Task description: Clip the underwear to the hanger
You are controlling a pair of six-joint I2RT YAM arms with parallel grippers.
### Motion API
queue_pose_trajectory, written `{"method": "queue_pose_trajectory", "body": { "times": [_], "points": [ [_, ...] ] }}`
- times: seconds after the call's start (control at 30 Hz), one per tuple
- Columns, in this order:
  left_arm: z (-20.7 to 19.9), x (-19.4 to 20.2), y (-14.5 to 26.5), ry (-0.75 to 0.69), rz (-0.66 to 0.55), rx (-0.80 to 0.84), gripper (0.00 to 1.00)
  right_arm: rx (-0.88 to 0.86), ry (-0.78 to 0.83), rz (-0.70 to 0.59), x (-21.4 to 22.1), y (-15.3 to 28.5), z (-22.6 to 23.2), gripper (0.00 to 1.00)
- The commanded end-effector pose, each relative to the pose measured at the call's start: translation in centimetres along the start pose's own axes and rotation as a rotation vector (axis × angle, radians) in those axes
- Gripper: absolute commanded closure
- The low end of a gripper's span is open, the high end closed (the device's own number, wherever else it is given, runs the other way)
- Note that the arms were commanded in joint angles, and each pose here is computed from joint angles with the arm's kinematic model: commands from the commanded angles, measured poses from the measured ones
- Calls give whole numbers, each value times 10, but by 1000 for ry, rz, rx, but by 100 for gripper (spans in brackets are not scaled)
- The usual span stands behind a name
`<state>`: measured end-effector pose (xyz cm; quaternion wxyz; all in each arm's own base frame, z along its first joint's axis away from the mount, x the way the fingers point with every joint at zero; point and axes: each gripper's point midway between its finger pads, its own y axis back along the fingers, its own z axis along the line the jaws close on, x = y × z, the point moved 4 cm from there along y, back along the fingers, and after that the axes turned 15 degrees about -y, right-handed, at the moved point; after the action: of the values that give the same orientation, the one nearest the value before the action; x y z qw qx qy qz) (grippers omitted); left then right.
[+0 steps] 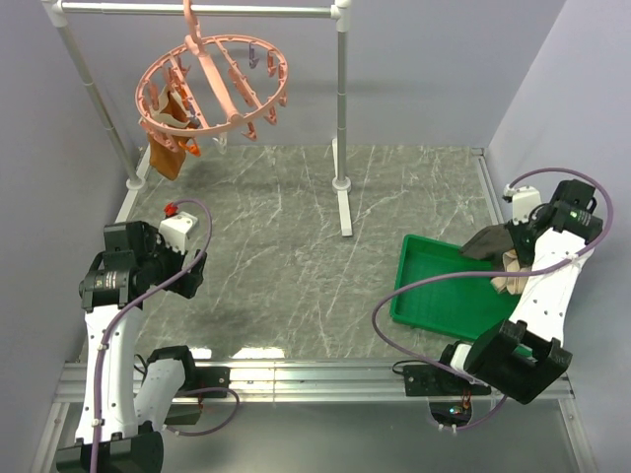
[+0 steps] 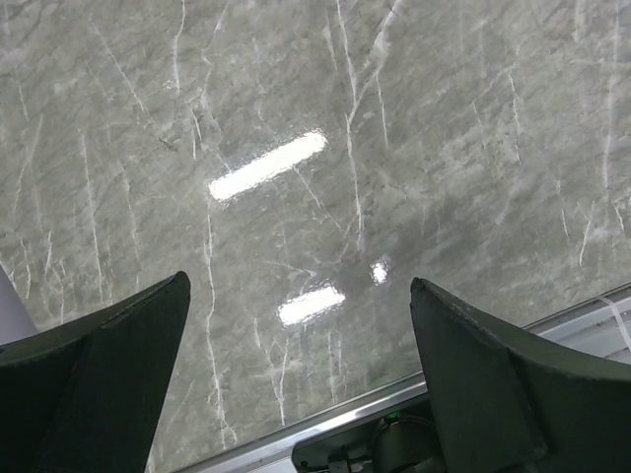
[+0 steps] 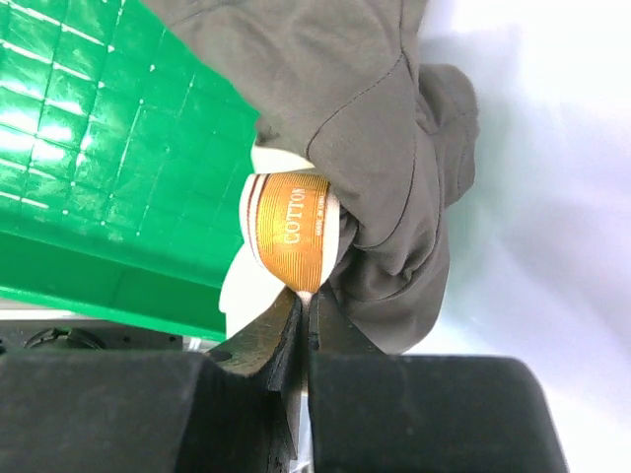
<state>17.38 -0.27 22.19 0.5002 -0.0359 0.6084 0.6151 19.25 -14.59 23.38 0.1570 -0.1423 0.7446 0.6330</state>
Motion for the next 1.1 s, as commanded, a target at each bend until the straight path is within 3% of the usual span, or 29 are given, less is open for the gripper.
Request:
{"method": "queue_pose_trajectory", "body": {
  "times": [0.0,0.2,0.5,0.57,0.63,0.7,0.73,0.8,0.97,1.07],
  "points": [
    [0,-8,0,-14,-36,17,1,-2,13,-15,-2,27,1,100],
    [1,-9,0,-23,-36,22,1,-39,50,70,8,30,4,100],
    [0,-11,0,-35,-44,41,1,-115,-9,184,33,-40,14,99],
    [1,-11,1,-40,-43,35,1,-104,-6,227,41,-55,12,93],
    [2,-12,2,-42,-45,34,1,-96,1,273,53,-65,12,71],
    [1,-13,2,-44,-52,36,1,-72,20,303,60,-70,8,63],
    [1,-13,3,-43,-50,34,1,-72,19,322,67,-72,8,70],
    [1,-13,3,-46,-52,34,1,-67,22,334,71,-73,6,100],
    [1,-13,3,-50,-52,34,1,-118,-8,296,61,-43,6,100],
    [1,-16,2,-47,-64,46,1,-178,-15,178,34,-5,12,100]
  ]
}}
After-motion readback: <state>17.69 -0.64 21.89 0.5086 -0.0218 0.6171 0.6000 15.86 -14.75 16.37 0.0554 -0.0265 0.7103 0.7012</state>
